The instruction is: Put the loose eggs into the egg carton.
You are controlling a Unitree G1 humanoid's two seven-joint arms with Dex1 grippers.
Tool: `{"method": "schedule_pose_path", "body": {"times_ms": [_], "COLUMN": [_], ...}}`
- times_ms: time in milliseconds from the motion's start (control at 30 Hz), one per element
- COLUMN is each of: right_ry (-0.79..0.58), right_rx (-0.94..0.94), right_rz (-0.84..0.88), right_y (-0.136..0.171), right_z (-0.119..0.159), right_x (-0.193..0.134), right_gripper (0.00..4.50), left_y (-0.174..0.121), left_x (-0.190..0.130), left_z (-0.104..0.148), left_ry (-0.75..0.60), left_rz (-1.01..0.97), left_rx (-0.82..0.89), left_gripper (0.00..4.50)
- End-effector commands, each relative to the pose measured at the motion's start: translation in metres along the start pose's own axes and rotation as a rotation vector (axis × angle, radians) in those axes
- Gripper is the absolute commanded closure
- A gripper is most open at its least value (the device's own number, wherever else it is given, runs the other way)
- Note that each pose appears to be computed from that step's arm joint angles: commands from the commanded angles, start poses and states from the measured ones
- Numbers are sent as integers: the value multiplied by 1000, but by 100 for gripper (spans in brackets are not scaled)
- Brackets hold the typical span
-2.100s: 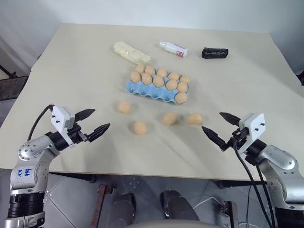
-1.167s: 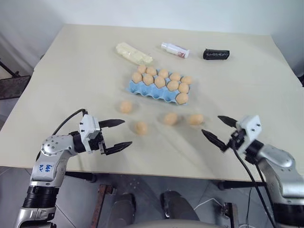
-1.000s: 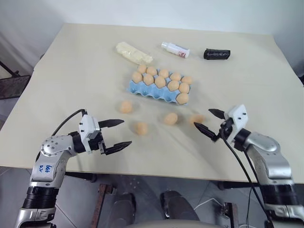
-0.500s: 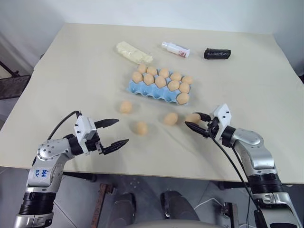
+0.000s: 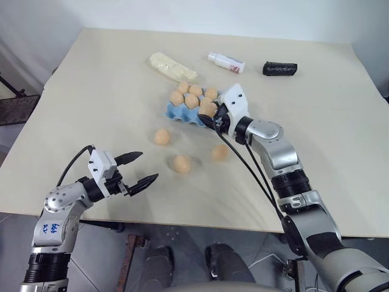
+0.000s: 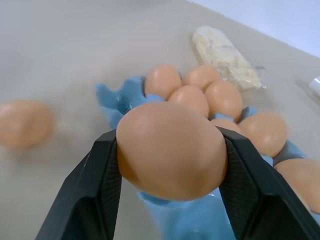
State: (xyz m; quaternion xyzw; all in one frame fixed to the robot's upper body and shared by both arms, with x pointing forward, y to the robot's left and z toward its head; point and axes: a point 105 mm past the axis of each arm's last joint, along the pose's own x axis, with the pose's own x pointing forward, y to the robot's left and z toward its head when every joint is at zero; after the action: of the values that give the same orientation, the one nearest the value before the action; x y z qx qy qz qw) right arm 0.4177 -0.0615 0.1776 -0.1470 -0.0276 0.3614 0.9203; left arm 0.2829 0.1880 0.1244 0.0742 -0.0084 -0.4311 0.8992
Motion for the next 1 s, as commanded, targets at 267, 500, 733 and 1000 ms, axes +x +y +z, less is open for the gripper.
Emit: {"method": "schedule_pose_path", "body": {"times_ms": [267, 500, 733, 1000], "right_ry": [-58, -130, -8, 88], "right_rx": [-9, 27, 31, -20], "right_rz": [18, 71, 55, 39], "right_y": [-9, 4, 7, 2], "right_z": [8, 30, 22, 6], "right_x": [-26, -25, 4, 24], "right_gripper": [2, 2, 2, 2], "left_y": [1, 0, 1, 0], "left_x": [-6, 1, 1, 0], "left_z": [14, 15, 14, 16], "left_ry": [-42, -49, -42, -47], "left_rz": [36, 14, 6, 12], "left_rx": [23, 19, 17, 18], "left_gripper": [0, 0, 0, 0]}}
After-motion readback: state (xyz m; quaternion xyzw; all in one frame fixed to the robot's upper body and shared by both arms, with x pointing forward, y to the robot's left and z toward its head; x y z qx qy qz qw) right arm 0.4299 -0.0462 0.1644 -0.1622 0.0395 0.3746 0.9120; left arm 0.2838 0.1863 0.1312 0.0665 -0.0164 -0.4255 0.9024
